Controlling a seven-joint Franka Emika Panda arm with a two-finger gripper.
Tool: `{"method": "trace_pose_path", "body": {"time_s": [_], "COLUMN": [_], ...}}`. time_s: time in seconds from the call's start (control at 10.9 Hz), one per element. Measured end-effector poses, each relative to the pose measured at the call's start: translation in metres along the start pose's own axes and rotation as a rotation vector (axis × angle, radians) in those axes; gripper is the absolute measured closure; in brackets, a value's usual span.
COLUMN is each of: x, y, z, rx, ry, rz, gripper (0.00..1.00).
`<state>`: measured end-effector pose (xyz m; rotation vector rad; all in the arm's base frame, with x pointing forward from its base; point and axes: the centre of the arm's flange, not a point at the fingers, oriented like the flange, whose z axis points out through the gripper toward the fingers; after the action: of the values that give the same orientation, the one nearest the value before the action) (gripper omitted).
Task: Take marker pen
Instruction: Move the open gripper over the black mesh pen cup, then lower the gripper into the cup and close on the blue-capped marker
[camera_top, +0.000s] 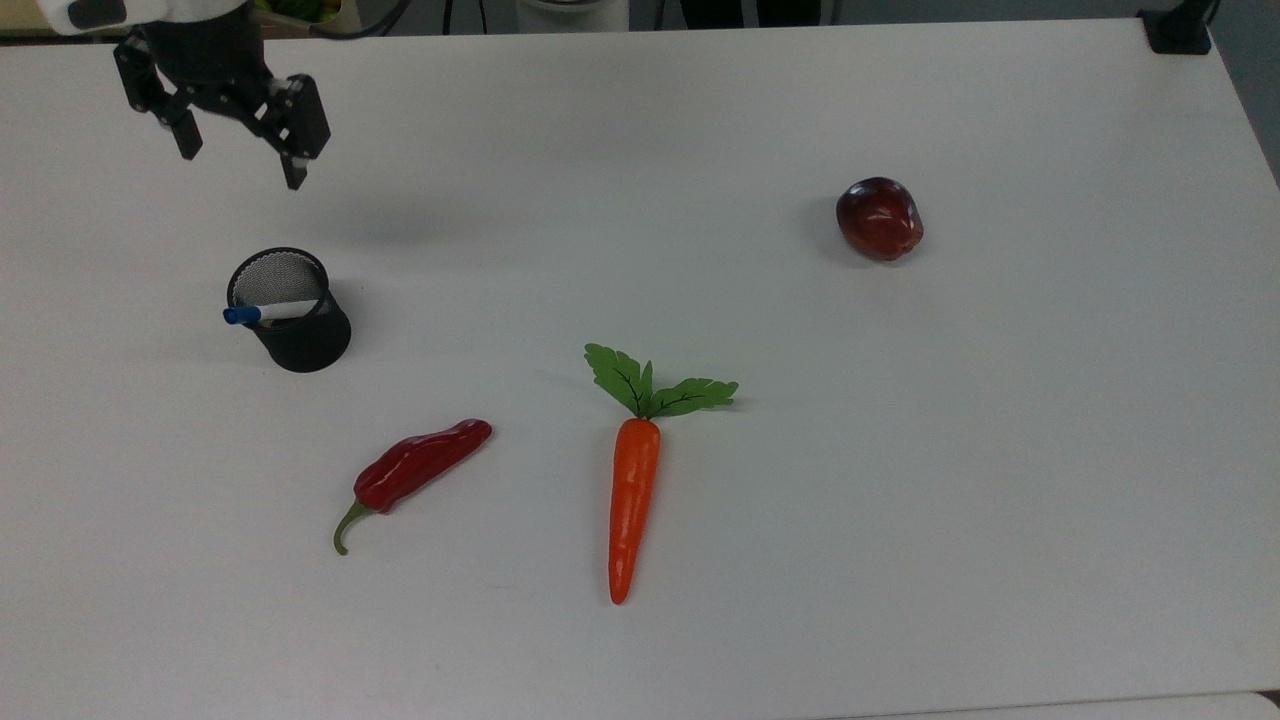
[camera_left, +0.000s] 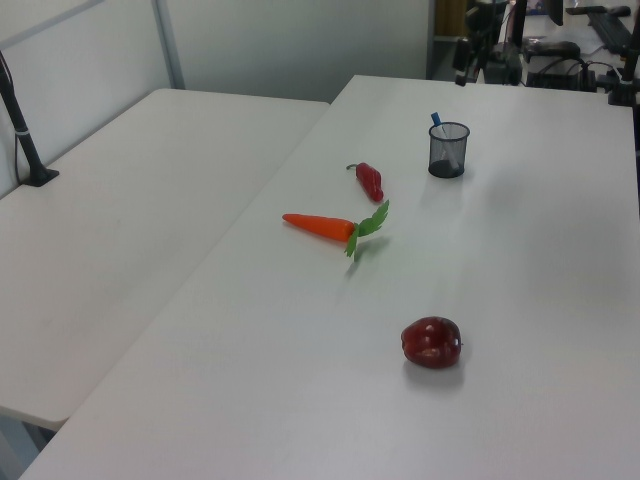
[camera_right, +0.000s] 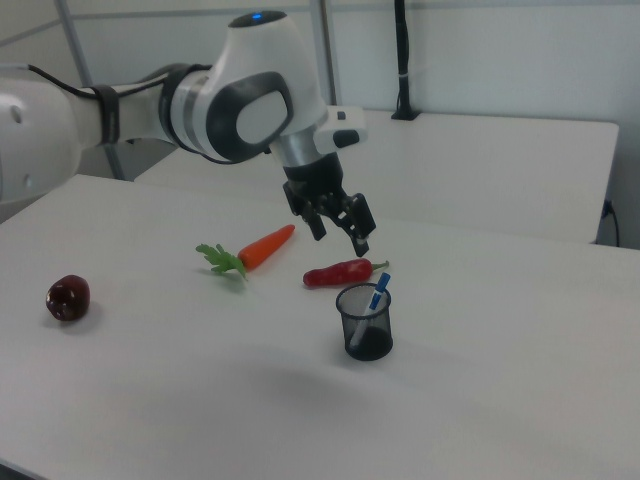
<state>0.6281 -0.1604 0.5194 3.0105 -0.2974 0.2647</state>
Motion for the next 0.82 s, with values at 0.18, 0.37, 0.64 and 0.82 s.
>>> {"method": "trace_pose_path", "body": {"time_s": [0.18, 0.37, 0.64, 0.82], "x": [0.015, 0.025, 0.031, 0.033], "y": [-0.003, -0.005, -0.008, -0.010], "z": [0.028, 0.054, 0.082, 0.097], "rx": [0.005, 0.013, 0.016, 0.019], "ry": [0.057, 0.110, 0.127, 0.139], "rz": [0.068, 0.112, 0.134, 0.133], "gripper": [0.09, 0.22, 0.44, 0.47]}}
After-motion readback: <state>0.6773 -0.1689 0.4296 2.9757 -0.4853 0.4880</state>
